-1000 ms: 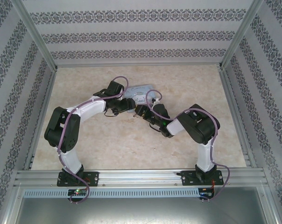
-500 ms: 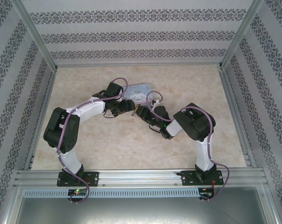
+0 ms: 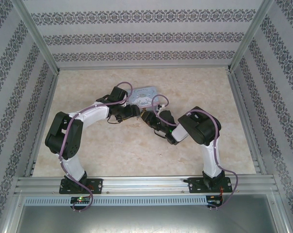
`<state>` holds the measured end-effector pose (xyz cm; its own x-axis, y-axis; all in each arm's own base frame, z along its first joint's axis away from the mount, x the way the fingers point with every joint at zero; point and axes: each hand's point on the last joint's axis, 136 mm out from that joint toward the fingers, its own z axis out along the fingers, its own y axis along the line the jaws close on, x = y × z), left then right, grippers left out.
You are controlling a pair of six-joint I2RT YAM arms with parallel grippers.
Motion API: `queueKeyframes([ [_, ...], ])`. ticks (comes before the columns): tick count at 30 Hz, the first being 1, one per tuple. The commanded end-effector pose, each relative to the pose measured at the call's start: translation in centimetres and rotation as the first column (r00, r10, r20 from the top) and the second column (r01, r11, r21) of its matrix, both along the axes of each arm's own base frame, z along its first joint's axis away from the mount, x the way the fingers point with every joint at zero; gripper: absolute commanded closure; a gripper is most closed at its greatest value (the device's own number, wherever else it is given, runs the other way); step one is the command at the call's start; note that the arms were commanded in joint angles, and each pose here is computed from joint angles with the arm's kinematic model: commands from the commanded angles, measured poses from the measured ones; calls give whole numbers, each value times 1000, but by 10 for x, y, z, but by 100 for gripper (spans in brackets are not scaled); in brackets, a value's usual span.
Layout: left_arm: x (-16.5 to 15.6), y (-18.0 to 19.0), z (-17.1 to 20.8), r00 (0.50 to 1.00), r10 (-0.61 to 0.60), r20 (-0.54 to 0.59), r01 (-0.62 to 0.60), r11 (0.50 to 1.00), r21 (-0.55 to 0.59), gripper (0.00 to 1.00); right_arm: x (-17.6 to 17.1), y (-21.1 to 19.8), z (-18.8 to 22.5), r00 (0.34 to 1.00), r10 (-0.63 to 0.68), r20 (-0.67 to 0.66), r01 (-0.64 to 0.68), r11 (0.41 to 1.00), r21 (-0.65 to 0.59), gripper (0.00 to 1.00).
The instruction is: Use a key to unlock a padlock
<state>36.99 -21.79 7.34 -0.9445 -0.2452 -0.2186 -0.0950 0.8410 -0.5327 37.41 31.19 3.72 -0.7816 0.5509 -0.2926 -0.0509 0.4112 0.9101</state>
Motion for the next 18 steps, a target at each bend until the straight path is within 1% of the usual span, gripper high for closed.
queueKeyframes([
  [1,3,1,14,999,-3,42,5,1000,-28,27,-11,-4,-39,993,-3,-115,-5,998,-68,82],
  [7,-2,2,19,999,-5,50,6,999,-33,27,-11,-5,-37,993,3,-116,-10,998,-61,94],
  [11,-8,5,20,999,-2,53,4,999,-37,27,-13,-6,-35,993,13,-118,-19,998,-52,100],
  [18,-20,6,13,997,-24,70,28,998,-54,28,-17,-9,-27,989,73,-132,-74,997,-2,100],
])
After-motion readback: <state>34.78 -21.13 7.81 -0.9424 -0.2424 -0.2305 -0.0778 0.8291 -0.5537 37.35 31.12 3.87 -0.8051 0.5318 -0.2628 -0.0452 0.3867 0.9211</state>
